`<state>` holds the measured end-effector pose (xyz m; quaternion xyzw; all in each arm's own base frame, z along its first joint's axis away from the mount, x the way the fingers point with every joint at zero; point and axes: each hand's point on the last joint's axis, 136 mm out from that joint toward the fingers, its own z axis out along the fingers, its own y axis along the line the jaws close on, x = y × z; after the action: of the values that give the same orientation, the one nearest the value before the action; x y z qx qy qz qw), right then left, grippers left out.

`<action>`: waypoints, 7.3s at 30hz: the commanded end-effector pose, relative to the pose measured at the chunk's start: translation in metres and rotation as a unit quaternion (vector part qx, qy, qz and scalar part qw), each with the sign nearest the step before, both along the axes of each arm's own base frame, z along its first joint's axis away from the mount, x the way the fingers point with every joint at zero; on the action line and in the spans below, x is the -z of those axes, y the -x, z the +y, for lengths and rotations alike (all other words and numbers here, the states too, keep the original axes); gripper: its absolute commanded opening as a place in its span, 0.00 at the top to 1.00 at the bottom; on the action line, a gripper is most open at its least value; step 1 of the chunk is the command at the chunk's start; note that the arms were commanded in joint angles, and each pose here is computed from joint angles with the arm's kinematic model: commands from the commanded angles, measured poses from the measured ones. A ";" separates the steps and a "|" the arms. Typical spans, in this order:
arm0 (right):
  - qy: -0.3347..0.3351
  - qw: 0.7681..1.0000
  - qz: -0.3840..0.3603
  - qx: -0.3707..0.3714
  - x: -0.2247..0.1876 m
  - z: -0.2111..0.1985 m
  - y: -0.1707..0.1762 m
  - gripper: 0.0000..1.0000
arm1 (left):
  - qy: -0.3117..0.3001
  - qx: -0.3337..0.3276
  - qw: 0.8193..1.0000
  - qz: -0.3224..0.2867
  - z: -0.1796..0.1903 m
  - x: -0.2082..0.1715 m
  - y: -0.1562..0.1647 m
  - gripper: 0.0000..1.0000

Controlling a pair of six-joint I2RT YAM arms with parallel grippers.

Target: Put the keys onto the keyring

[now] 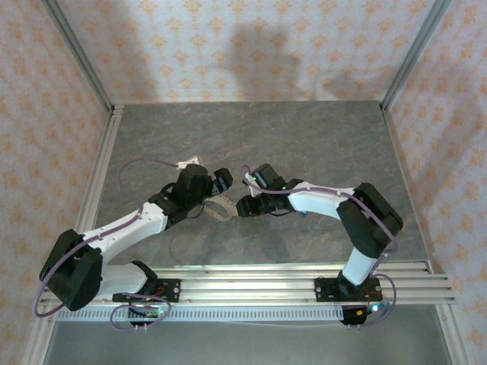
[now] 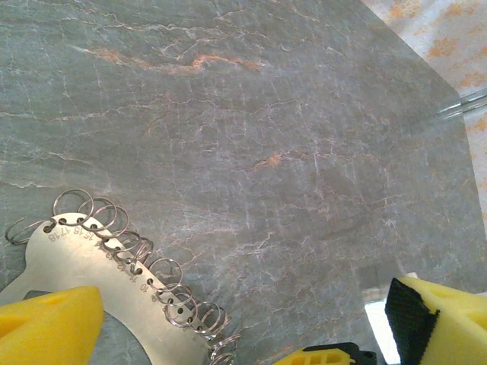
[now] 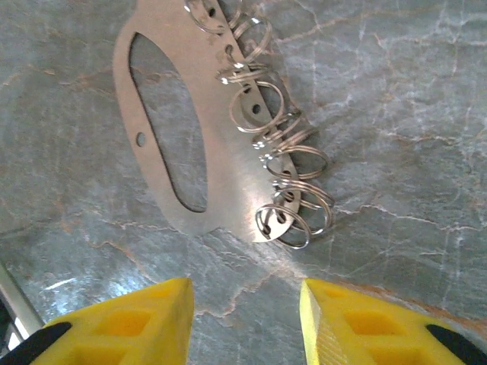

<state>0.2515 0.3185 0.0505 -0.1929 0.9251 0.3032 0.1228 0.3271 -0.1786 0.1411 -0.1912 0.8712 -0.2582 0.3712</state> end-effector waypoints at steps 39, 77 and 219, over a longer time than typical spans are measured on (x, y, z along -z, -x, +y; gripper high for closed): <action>-0.017 1.000 0.013 0.004 0.003 0.019 -0.011 0.70 | -0.006 -0.008 1.000 0.004 0.004 0.010 0.004 0.03; -0.018 1.000 0.024 0.005 0.006 0.026 -0.016 0.60 | -0.003 -0.008 1.000 0.004 0.003 0.013 0.004 0.02; -0.210 0.960 -0.181 0.047 -0.188 -0.025 -0.068 1.00 | 0.120 0.179 0.966 -0.144 -0.048 -0.117 -0.023 0.32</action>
<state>0.3227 0.2911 0.2213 -0.1658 0.8311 0.4195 0.3253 0.3457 -0.2085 0.2289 -0.0805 0.8174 -0.4154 0.3909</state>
